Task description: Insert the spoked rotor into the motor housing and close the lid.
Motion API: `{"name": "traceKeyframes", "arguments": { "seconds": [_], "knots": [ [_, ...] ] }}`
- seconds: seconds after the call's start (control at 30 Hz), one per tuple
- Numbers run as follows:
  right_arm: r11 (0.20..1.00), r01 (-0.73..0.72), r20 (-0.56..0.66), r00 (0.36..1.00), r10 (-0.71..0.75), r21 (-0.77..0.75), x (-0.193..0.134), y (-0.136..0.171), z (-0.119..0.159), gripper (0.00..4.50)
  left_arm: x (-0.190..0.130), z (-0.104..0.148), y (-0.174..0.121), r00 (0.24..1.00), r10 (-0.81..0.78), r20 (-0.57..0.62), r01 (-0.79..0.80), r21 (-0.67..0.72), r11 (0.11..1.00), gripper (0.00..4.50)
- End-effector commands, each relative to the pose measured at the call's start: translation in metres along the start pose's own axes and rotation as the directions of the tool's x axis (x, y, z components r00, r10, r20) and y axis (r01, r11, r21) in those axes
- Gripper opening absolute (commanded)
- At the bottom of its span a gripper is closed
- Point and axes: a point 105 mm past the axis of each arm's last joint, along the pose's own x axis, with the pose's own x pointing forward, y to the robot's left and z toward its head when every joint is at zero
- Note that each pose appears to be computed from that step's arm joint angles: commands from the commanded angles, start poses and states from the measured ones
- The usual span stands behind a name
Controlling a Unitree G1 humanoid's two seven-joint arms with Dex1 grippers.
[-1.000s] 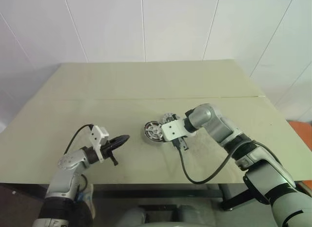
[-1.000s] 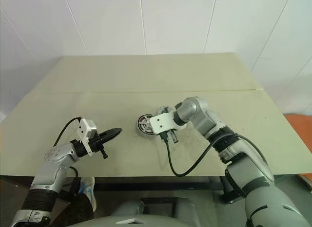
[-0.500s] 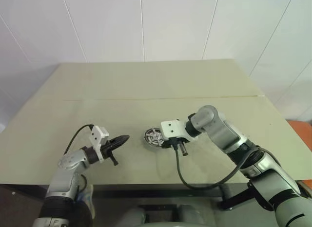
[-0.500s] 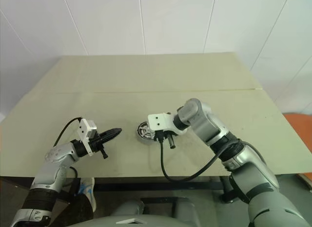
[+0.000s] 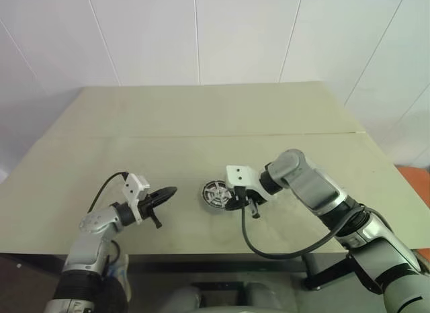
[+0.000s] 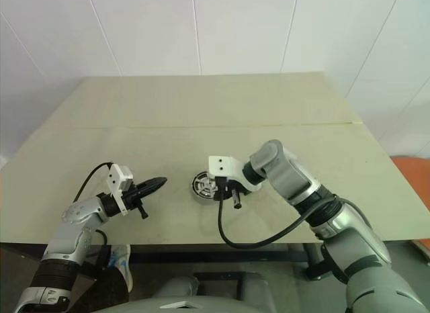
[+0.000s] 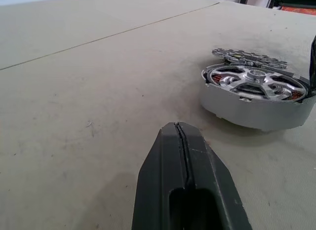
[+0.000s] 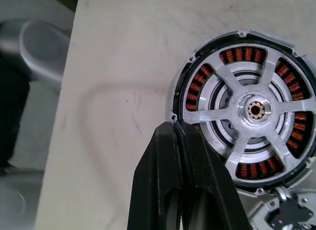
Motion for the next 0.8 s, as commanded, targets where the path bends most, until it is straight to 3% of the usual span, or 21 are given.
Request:
{"name": "traceKeyframes", "arguments": {
  "seconds": [0.03, 0.5, 0.73, 0.8],
  "knots": [
    [1.000, 0.018, 0.071, 0.997, -0.018, -0.003, -0.004, -0.003, 0.021, 0.02, 0.000, 0.014, 0.003, 1.000, -0.003, 0.027, 0.002, 0.050, 0.999, 0.00],
    [0.994, 0.085, 0.117, 0.989, -0.093, 0.076, 0.005, -0.032, 0.036, 0.02, 0.001, 0.015, 0.003, 1.000, -0.018, 0.025, 0.017, 0.059, 0.998, 0.00],
    [0.982, 0.177, 0.126, 0.978, -0.167, -0.072, -0.011, -0.048, 0.036, 0.02, 0.005, 0.018, -0.002, 0.998, -0.053, 0.040, 0.050, 0.061, 0.997, 0.00],
    [0.951, 0.282, 0.133, 0.955, -0.266, -0.123, -0.026, -0.066, 0.036, 0.02, 0.006, 0.018, -0.005, 0.997, -0.066, 0.039, 0.064, 0.060, 0.996, 0.00]
  ]
}}
